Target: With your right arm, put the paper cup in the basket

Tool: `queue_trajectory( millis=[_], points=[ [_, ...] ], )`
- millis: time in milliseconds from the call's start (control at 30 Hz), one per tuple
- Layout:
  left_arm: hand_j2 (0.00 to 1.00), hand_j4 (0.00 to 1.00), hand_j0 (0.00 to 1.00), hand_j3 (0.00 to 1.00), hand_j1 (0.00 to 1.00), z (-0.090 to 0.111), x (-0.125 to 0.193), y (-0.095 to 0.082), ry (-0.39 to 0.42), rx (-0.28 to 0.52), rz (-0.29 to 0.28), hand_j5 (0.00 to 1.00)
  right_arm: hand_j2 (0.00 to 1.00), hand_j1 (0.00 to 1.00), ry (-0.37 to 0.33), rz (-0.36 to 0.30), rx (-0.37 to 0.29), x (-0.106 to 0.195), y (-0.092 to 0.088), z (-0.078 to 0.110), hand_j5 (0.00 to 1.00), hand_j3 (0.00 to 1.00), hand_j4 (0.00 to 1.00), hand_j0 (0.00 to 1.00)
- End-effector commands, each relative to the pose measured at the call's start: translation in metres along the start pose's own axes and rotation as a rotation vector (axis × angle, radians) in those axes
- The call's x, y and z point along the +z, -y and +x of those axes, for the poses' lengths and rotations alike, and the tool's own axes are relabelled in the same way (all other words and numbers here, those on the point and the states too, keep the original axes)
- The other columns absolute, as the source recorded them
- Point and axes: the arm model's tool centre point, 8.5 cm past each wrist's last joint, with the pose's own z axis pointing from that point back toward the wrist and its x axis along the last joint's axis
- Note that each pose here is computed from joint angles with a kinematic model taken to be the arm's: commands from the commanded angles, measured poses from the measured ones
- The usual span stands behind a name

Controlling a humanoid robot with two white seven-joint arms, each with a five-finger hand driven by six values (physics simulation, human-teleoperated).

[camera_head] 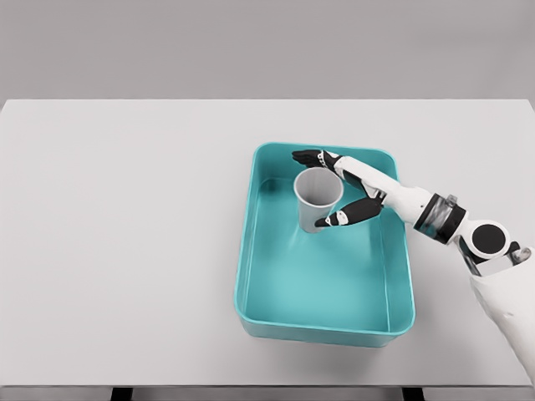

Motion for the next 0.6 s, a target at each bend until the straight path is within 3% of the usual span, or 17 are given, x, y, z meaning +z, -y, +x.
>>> queue_trajectory(
  millis=[0,433,567],
  points=[
    [1.00,1.00,1.00,1.00,1.00,0.000,0.000,0.000,0.000,0.000,0.000,1.00,0.98,0.98,0.002,-0.003,-0.003,0.001,0.001,0.001,0.98,0.98,0.98,0.98],
    [1.00,1.00,1.00,1.00,1.00,0.000,0.000,0.000,0.000,0.001,0.000,1.00,0.98,0.98,0.010,-0.004,0.013,0.002,0.005,0.007,0.98,0.98,0.98,0.98],
    [1.00,1.00,1.00,1.00,1.00,-0.001,0.000,0.000,-0.002,0.001,0.000,1.00,0.98,0.98,0.031,0.003,0.028,0.002,0.005,0.017,0.98,0.98,0.98,0.98]
  ],
)
